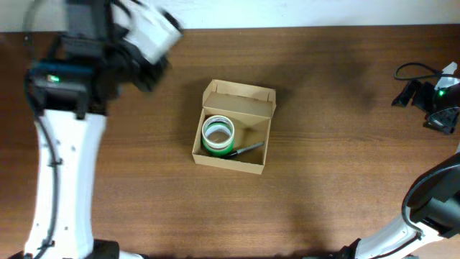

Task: Pack container
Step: 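Carry the clear pen into the box and release it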

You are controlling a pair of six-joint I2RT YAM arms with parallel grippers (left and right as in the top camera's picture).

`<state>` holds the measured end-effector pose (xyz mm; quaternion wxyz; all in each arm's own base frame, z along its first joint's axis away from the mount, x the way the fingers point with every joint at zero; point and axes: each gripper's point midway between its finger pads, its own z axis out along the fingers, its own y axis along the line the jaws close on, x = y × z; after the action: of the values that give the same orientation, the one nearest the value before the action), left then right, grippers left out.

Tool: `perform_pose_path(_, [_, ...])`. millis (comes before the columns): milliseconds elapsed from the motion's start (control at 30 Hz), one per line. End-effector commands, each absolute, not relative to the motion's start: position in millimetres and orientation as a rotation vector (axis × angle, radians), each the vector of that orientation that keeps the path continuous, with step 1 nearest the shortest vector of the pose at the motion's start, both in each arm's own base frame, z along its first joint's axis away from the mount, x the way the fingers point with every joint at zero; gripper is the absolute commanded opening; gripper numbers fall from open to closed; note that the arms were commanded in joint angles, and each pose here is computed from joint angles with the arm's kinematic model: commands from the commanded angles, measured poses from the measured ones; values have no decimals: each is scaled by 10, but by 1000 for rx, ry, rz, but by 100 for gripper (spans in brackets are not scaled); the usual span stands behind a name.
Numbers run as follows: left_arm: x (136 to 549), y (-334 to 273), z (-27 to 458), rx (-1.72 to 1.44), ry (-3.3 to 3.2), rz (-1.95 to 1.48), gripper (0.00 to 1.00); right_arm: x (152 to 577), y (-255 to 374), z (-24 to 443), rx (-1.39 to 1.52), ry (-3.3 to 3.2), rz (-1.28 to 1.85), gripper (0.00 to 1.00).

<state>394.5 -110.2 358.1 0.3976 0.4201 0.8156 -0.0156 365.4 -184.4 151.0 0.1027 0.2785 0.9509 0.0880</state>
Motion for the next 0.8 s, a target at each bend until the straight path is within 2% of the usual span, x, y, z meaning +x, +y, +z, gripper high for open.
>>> perform_pose_path(0, [3726, -1616, 3041, 1571, 1949, -79, 2, 3654, -1848, 1503, 821, 2812, 243, 99])
perform_pose_path(300, [3284, -2171, 2134, 2089, 1941, -245, 2, 3654, -1848, 1503, 821, 2812, 243, 99])
perform_pose_path(533, [3117, -2225, 1457, 2304, 2084, -360, 2, 3655, -1848, 1503, 821, 2812, 243, 99])
perform_pose_path(767, [3064, -2203, 1087, 2380, 2177, -437, 2, 3654, -1848, 1503, 821, 2812, 243, 99])
